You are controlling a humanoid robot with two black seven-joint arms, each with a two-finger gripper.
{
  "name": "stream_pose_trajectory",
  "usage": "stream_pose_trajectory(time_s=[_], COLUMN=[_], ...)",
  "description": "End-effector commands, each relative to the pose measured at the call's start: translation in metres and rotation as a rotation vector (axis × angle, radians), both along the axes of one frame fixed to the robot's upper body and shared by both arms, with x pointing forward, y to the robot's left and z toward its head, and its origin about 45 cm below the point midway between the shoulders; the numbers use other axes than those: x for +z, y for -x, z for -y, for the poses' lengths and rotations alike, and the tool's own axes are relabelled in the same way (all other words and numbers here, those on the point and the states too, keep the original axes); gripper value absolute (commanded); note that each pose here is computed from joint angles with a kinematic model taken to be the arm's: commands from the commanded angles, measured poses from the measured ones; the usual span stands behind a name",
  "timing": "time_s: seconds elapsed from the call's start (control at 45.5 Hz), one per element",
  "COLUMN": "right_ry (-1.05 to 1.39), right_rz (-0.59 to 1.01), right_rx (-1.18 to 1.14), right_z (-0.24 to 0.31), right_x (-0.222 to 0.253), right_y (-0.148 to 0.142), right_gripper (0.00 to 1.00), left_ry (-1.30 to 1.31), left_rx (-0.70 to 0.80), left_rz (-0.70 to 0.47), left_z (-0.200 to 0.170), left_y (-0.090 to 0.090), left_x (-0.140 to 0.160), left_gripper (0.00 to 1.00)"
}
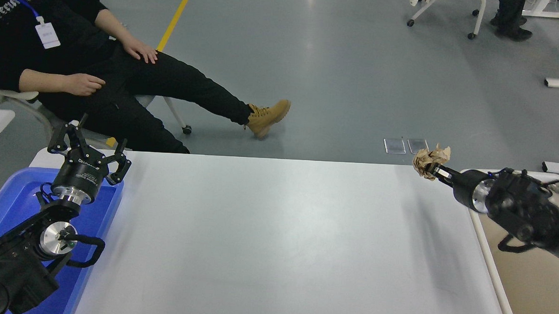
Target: Clean the table surface
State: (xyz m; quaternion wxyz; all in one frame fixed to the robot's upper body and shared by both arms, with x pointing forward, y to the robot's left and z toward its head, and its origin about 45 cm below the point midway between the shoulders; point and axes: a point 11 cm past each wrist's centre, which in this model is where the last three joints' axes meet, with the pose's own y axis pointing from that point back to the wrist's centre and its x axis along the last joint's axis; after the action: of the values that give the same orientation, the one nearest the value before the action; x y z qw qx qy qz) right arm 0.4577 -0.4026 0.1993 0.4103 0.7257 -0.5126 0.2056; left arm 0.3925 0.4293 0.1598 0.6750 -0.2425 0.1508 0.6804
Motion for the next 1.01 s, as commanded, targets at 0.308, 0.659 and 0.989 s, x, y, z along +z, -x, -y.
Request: stream_pose_trajectory(time_s=[0.308, 0.659, 0.989], right_ry=[-0.243, -0.173, 0.056], right_rz=[0.305, 0.250, -0.042], right_rx=[-0.436, -0.737, -0.656], right_z=[0.147, 0.214, 0.196], right_x=[0.120, 0.092, -0.005], right_y=[0.008, 0.053, 0.085], right_gripper=[0.00, 0.00, 0.00], left_ry=[0.000, 0.000, 0.000], left_rx=[0.000, 0.000, 0.000], left_rz=[0.000, 0.000, 0.000], left_z=[0.000, 0.000, 0.000], left_y=[0.000, 0.000, 0.000], left_x=[0.000, 0.000, 0.000], left_gripper=[1.00, 1.00, 1.00])
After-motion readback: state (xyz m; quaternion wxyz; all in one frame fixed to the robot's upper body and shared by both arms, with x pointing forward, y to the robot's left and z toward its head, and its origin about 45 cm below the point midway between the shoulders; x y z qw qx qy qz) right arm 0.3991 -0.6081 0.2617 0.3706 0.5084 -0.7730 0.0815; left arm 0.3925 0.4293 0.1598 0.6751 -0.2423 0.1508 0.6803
